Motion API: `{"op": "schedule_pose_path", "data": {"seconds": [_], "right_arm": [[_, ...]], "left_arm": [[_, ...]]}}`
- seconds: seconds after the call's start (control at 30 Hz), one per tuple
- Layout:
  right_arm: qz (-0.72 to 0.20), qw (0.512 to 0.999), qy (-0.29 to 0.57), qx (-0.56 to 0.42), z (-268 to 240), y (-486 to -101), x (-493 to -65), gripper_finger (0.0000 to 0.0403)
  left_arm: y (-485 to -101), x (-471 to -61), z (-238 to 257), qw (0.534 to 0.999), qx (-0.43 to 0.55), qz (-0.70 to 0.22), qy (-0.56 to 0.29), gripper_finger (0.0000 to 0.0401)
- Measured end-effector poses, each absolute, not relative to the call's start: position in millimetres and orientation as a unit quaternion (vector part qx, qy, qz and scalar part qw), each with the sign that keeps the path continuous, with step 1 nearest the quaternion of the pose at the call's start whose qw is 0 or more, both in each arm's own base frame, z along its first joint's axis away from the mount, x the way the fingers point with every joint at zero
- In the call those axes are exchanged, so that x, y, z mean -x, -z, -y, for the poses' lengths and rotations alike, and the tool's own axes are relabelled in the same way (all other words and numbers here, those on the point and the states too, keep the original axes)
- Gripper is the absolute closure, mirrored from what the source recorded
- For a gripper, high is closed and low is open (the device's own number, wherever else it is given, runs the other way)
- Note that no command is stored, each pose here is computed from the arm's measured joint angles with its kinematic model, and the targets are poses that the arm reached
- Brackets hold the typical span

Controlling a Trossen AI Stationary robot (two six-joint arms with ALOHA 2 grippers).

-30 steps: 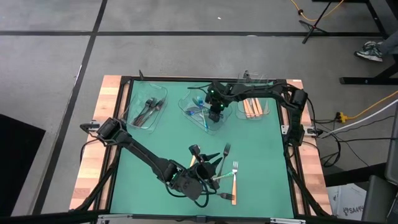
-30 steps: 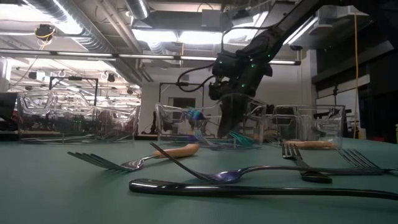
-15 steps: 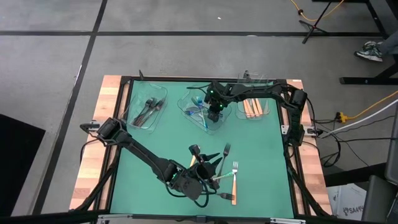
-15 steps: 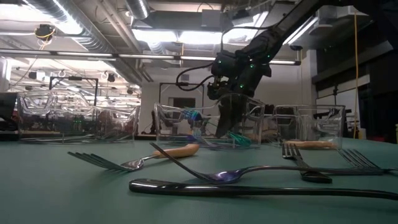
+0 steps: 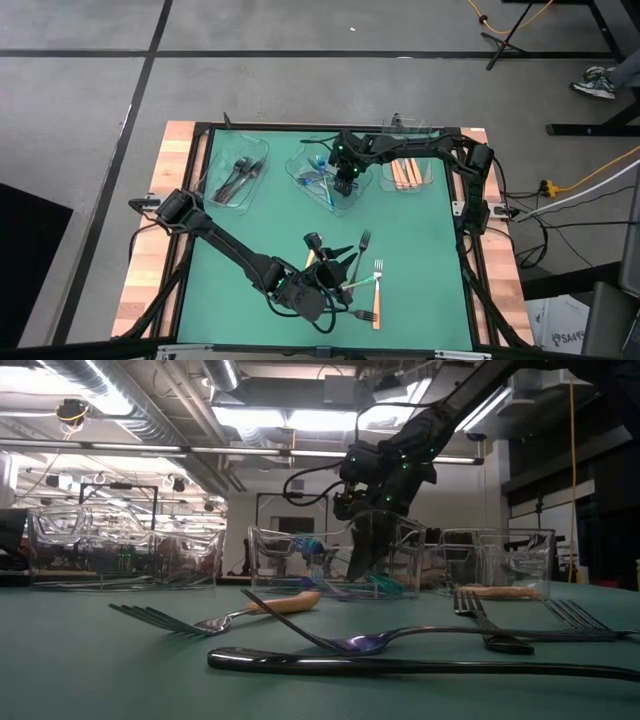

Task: Sort silverware by color (type)
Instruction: Put the blue fork into the center transparent bin, then put the orange fork into the right transparent bin

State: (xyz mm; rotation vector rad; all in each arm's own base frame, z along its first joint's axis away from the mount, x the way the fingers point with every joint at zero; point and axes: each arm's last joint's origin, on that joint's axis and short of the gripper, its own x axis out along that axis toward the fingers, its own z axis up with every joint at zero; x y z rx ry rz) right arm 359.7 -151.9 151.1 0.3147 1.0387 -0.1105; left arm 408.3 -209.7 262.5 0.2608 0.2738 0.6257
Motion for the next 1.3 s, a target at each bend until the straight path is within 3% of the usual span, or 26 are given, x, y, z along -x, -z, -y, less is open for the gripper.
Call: {"op": "schedule_pose_path", "data": {"seconds": [0.37, 0.87, 1.3], "right_arm": [[-0.49, 0.857, 0.053, -0.149, 152.0, -151.2, -360.4, 0.0337], [-0.486, 0.86, 0.051, -0.148, 151.1, -157.1, -358.6, 0.0333], [-0.426, 0.894, 0.057, -0.124, 139.7, -236.6, -331.7, 0.0333]], "left_arm": [[-262.5, -408.3, 209.7, 0.934, -0.127, -0.134, -0.306, 0.032], [-262.3, -408.1, 210.0, 0.938, -0.095, -0.124, -0.31, 0.032], [-260.6, -409.7, 213.0, 0.958, -0.027, -0.125, -0.256, 0.0319]]}}
